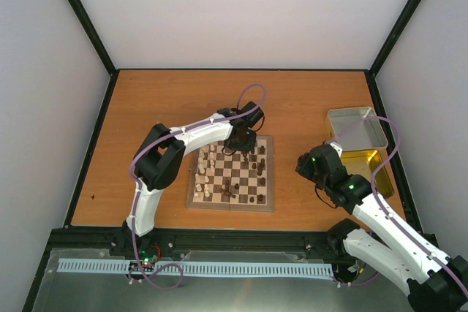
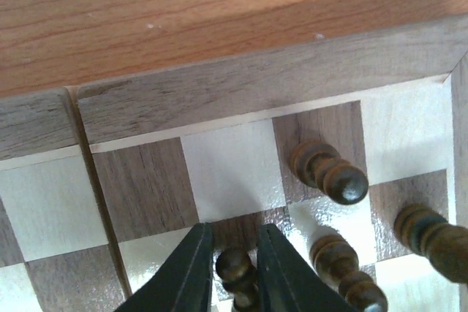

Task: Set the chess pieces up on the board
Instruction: Pick up the chess piece from the chessboard.

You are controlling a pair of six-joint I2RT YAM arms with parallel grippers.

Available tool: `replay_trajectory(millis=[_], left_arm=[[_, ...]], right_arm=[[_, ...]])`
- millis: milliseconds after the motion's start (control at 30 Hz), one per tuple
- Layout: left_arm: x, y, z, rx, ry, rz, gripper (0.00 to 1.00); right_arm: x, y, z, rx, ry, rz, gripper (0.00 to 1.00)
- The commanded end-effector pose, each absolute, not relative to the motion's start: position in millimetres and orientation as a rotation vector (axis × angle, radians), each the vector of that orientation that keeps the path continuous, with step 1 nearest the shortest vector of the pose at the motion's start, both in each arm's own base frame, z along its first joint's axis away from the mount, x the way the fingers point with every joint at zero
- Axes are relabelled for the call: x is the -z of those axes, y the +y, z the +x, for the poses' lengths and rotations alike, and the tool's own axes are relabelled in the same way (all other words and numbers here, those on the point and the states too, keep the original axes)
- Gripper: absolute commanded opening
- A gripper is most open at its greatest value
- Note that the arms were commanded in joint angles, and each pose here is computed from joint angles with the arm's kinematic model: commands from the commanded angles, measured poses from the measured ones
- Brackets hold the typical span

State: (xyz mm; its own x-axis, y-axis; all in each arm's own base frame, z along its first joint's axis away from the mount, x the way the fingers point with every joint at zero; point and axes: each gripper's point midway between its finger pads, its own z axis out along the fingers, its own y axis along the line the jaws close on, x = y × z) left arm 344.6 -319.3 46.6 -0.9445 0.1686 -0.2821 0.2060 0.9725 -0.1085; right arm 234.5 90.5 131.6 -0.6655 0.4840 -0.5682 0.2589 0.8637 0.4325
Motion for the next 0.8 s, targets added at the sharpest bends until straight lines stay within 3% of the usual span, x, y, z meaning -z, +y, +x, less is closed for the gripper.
replay_trajectory(millis=[0,267,500,767], left_arm=[[-54.0,-314.1,340.1,0.198,2.843,0.316,0.16],[-62.1,-310.2,336.3,0.220,2.819,0.309,0.01],[-102.0,-317.0,331.7,0.422,2.676,0.300,0.01],[-173.3,-315.8,321.9,0.714,2.352,0.247,0.01]], right_arm=[[-137.9,85.4,237.2,-0.403,2.292,0.561,0.61],[-144.1,103.9,240.3,-0.500,2.298,0.457,0.62],[-175.8,161.5,242.4,-0.851,2.162,0.113,0.63],[-222.2,213.7,230.4,-1.157,1.891,-0.233,0.67]])
